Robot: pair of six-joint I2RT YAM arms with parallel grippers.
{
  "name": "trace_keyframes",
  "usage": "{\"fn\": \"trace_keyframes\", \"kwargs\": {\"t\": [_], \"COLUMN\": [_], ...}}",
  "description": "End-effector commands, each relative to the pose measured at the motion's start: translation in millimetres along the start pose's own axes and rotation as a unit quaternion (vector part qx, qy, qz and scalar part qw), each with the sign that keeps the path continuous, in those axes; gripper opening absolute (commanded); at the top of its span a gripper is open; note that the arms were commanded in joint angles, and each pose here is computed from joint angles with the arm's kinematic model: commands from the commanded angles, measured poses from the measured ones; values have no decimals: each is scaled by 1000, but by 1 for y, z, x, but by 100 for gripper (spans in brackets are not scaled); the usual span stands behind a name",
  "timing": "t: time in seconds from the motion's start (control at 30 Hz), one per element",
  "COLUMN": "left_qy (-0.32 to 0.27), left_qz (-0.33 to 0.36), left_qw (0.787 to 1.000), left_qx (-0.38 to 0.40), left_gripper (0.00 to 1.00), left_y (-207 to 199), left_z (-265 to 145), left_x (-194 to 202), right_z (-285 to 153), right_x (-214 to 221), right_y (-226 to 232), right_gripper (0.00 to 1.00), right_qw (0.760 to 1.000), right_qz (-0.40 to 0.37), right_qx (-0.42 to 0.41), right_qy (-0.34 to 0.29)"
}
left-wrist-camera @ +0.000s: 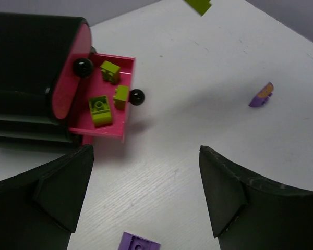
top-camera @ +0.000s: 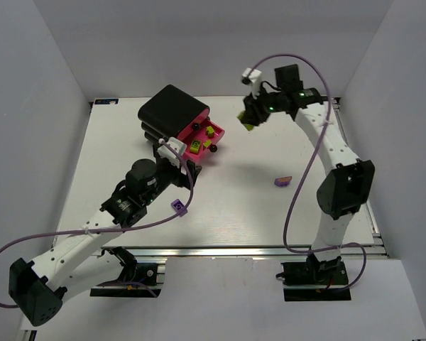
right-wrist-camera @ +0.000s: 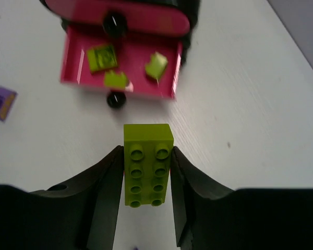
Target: Sort the legos into containers by color
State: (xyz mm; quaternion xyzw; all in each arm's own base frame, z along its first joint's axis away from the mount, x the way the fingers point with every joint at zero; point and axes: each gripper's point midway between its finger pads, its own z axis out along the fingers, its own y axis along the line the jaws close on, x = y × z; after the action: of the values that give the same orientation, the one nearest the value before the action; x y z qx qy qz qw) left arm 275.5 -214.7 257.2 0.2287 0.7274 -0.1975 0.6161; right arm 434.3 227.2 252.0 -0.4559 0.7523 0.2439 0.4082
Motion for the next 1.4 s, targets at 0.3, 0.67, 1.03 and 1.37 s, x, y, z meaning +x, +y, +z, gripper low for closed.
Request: {"fn": "trace_keyframes", "kwargs": {"t": [0.3,0.67,1.03,1.37], "left_qy": [-73,-68,-78,-79], "left_qz": [28,31,29,28], "left_qw": [990,991,989,989], "left_qx": [-115,-112,-120,-121], "left_gripper": [92,92,92,93], "left_y": [46,45,48,49], "left_z": [-24,-23,-28,-29], "left_x": [-31,-29,-35,-36], "right_z": [106,142,164,165], "right_x": [-81,-68,-43,-44], "right_y": [17,22,35,38], "right_gripper": [0,2,29,58], "right_qw": [986,964,946,943], "right_qz": [103,223,296,304], "right_qx": [-12,-1,-37,-54], "right_qy": [-134,-143,-128,-124]}}
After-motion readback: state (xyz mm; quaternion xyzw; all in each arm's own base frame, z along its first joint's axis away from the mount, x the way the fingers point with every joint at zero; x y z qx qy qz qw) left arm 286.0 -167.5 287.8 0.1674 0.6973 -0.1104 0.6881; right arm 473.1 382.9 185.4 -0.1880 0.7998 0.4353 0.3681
